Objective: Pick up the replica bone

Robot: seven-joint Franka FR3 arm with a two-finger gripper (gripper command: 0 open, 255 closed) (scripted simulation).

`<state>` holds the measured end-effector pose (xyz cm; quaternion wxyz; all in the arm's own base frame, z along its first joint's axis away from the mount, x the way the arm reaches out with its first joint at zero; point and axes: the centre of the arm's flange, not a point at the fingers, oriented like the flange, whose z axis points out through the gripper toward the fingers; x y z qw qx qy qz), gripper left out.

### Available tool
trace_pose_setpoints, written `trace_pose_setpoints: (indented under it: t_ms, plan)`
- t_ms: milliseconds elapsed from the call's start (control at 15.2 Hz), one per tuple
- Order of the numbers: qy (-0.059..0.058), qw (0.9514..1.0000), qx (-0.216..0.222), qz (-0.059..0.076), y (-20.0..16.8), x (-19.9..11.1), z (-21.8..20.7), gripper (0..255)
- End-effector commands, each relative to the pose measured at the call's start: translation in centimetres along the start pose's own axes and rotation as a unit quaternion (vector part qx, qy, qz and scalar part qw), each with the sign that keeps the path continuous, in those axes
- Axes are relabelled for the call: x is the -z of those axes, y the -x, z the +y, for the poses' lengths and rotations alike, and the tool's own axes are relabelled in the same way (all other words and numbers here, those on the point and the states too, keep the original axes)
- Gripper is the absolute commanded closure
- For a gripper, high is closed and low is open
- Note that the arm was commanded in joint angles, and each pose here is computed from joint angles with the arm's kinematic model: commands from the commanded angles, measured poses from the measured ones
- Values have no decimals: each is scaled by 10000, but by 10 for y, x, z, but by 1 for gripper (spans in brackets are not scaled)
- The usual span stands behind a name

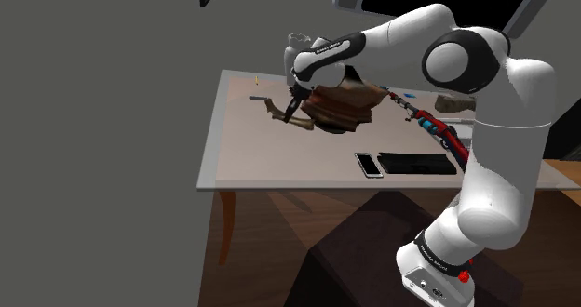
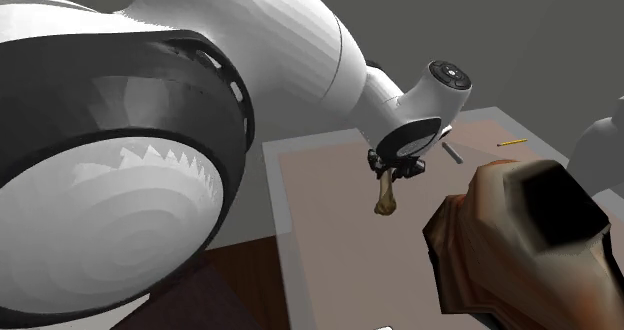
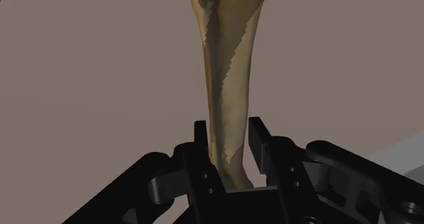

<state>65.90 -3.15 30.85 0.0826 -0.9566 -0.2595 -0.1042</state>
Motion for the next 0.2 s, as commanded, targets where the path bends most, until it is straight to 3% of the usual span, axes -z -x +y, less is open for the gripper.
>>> trace_pose_setpoints:
  t_ms: [0, 132]
  plan:
    - [0, 10000, -1, -1, -3, 10, -1, 255]
    - [0, 10000, -1, -1, -3, 11, -2, 255]
